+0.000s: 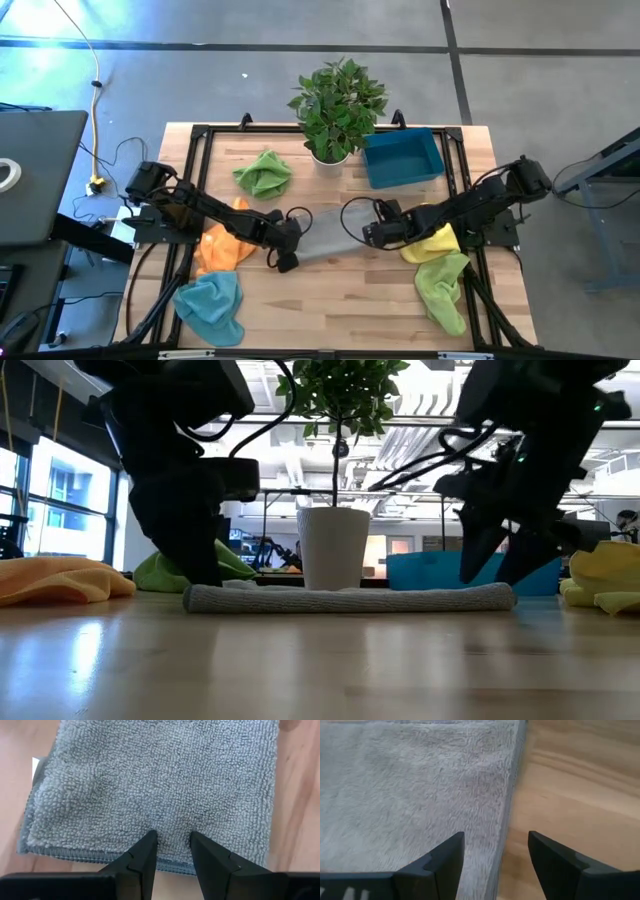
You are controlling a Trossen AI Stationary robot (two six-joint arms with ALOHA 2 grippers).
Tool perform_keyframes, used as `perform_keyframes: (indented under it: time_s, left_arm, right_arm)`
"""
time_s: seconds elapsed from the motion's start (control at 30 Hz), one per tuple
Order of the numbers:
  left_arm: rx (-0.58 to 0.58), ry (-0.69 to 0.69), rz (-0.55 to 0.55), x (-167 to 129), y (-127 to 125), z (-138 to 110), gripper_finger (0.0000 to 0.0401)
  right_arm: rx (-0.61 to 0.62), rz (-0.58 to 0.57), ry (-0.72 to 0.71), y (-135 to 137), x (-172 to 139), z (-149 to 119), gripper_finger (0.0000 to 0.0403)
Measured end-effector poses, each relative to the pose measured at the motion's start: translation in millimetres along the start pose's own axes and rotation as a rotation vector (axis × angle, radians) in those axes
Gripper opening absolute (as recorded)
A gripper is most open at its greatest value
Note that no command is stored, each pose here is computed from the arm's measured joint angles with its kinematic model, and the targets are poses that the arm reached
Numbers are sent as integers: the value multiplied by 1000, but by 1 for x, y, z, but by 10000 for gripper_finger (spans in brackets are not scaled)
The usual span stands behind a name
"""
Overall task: Sort microfiber towel by color & place in baskets
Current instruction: Fold the gray towel
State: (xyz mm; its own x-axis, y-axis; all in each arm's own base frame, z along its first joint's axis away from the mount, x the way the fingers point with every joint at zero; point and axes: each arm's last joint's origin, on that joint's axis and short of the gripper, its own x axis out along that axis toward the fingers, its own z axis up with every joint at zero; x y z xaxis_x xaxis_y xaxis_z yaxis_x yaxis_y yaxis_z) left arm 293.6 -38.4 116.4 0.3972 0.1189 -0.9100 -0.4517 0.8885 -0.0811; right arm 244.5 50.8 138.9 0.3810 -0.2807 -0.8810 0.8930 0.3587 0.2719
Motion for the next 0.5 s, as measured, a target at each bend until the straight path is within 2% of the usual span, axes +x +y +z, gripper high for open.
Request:
perform_keyframes:
  time_s: [0.23, 0.5]
  left_arm:
    - [-14, -3, -17, 0, -1, 0, 110]
    - [-37, -4, -17, 1, -1, 0, 110]
  right_arm:
    - [-31, 42, 11, 8, 16, 1, 209]
    - [-68, 14, 10, 8, 24, -2, 208]
